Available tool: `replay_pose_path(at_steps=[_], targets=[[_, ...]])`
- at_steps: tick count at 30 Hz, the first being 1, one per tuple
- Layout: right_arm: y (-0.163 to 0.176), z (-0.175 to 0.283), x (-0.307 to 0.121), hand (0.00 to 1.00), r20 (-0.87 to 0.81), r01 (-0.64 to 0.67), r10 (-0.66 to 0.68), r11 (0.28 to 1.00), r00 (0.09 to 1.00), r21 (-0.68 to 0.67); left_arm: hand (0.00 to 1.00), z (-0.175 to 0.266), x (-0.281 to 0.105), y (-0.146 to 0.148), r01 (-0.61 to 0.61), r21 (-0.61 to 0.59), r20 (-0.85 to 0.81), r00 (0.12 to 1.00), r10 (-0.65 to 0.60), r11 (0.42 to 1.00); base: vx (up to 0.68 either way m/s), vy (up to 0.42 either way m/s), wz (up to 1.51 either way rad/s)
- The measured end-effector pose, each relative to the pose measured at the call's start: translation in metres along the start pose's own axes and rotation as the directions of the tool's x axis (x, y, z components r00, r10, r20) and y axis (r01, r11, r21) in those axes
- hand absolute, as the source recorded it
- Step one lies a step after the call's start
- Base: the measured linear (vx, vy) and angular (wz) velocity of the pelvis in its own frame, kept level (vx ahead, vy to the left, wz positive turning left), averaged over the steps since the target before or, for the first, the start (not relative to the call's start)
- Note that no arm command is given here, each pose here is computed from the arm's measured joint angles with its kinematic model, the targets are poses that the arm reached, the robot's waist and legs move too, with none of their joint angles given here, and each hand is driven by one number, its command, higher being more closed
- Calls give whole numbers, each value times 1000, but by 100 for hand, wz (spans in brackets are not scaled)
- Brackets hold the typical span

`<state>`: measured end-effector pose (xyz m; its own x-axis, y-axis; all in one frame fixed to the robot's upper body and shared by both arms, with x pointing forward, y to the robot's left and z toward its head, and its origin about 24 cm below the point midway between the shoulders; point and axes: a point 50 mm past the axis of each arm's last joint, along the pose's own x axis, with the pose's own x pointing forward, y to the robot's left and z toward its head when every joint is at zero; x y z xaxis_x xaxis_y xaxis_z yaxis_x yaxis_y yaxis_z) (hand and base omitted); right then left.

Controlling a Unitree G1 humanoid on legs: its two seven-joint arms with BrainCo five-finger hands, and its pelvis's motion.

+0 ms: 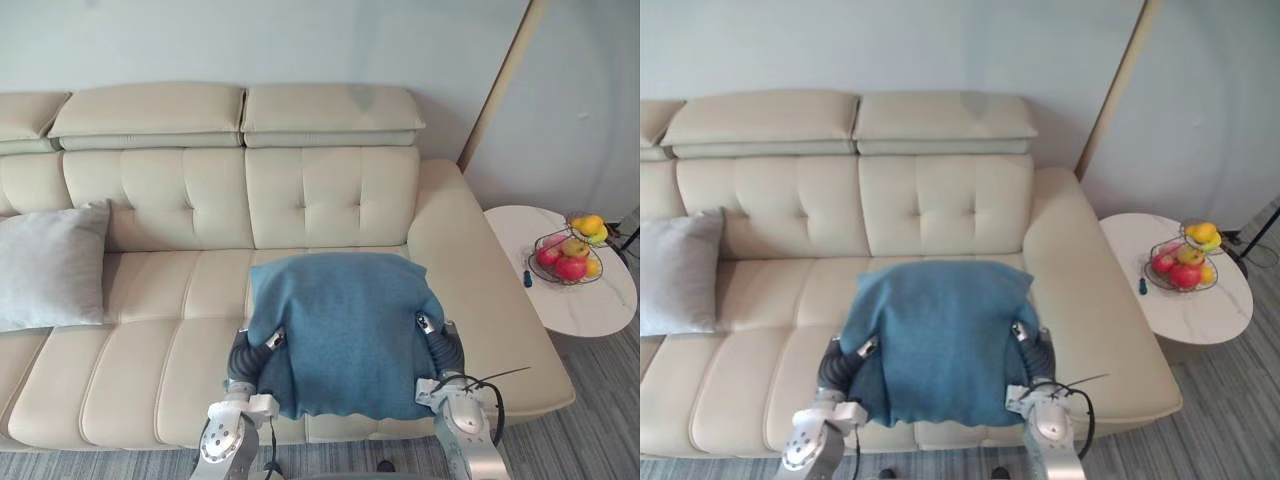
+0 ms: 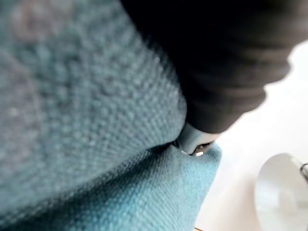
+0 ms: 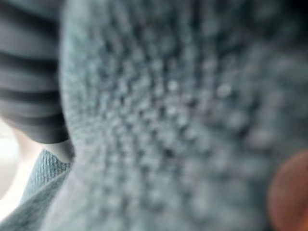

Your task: Pick up cushions and gather them together orderly.

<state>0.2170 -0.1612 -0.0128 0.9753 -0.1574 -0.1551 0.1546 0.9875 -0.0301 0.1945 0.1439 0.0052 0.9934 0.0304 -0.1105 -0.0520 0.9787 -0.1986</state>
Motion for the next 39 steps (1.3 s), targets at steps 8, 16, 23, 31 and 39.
replay_pose_path(at_steps=[8, 16, 23, 31, 39], targets=[[31, 93, 76, 100, 283, 11, -5, 1000, 959, -19, 100, 76, 76, -12, -68, 51, 291, 955, 50, 996, -135, 2, 4], [39, 239, 108, 100, 605, 145, -182, 983, 775, 110, 100, 226, 134, -51, -117, 76, 663, 748, 37, 990, -122, 8, 8], [34, 341, 105, 0, 715, 223, -343, 939, 610, 261, 0, 331, 135, -77, -169, 8, 829, 552, 88, 986, -39, 6, 12], [24, 372, 111, 0, 692, 254, -362, 932, 624, 258, 0, 351, 154, -68, -246, -47, 773, 604, 191, 968, 20, -18, 15], [16, 370, 115, 0, 682, 208, -308, 951, 663, 228, 0, 317, 172, -67, -192, -75, 666, 721, 193, 978, 5, 5, 1]])
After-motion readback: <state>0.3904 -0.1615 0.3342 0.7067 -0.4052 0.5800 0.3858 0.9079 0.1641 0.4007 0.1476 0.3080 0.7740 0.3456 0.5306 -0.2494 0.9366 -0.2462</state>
